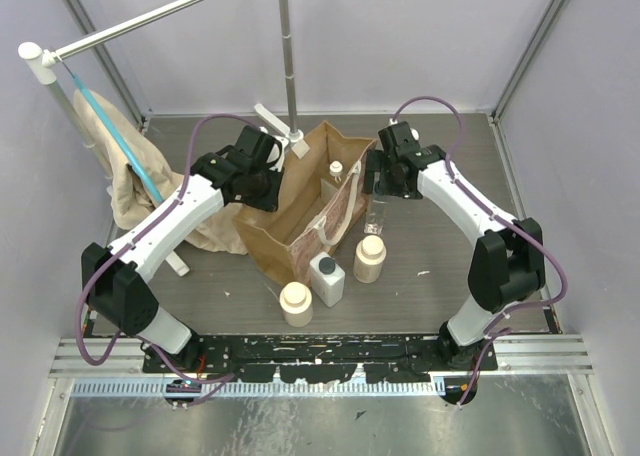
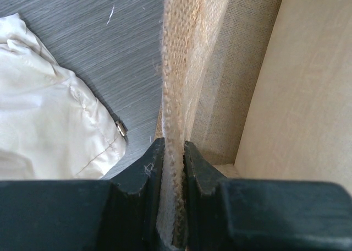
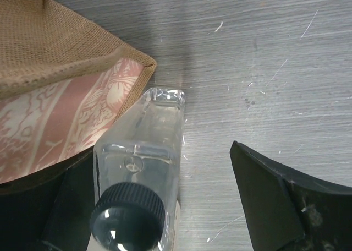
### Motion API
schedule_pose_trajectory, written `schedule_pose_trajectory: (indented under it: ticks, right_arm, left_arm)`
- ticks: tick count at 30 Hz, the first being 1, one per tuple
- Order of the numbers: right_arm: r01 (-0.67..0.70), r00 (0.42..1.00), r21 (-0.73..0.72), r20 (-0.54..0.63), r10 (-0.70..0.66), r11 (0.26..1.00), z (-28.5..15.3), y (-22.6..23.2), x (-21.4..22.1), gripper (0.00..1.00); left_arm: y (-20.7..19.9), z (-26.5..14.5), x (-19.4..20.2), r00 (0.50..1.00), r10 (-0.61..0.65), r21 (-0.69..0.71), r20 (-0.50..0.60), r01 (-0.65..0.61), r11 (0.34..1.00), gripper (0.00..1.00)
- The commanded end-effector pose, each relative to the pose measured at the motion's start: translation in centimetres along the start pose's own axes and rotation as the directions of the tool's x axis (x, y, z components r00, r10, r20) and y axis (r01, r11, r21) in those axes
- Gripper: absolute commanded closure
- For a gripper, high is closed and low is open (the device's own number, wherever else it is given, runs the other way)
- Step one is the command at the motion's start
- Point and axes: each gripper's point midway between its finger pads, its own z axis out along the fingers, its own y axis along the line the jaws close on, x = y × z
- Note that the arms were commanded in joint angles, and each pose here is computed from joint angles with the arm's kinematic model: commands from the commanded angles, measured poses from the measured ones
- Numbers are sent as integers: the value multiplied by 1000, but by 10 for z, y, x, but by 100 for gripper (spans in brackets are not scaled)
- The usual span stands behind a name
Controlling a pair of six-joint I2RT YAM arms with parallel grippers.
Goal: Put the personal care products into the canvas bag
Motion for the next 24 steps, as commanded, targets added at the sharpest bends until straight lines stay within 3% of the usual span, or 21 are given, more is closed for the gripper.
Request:
schedule_pose_trajectory:
  ticks: [1, 7, 12, 18, 24]
  right_arm:
    - [48, 997, 32, 62, -50, 998, 8, -5, -14, 7]
    - [62, 998, -2, 28, -62, 998, 15, 2, -8, 32]
    - [72, 997, 5, 22, -72, 997, 7, 0, -10, 67]
    - [48, 997, 74, 63, -52, 996, -14, -21, -33, 99]
    - [-22, 987, 134, 163, 0, 991, -64, -73, -80, 99]
  left_arm:
    - [4, -5, 12, 1000, 14, 1, -28, -14, 1000, 96]
    - [4, -3, 11, 999, 13, 1, -29, -13, 1000, 96]
    - [5, -2, 11, 999, 13, 1, -30, -13, 1000, 96]
    - [5, -2, 9, 999, 14, 0, -29, -14, 1000, 96]
    - [4, -2, 9, 999, 9, 3, -30, -9, 1000, 96]
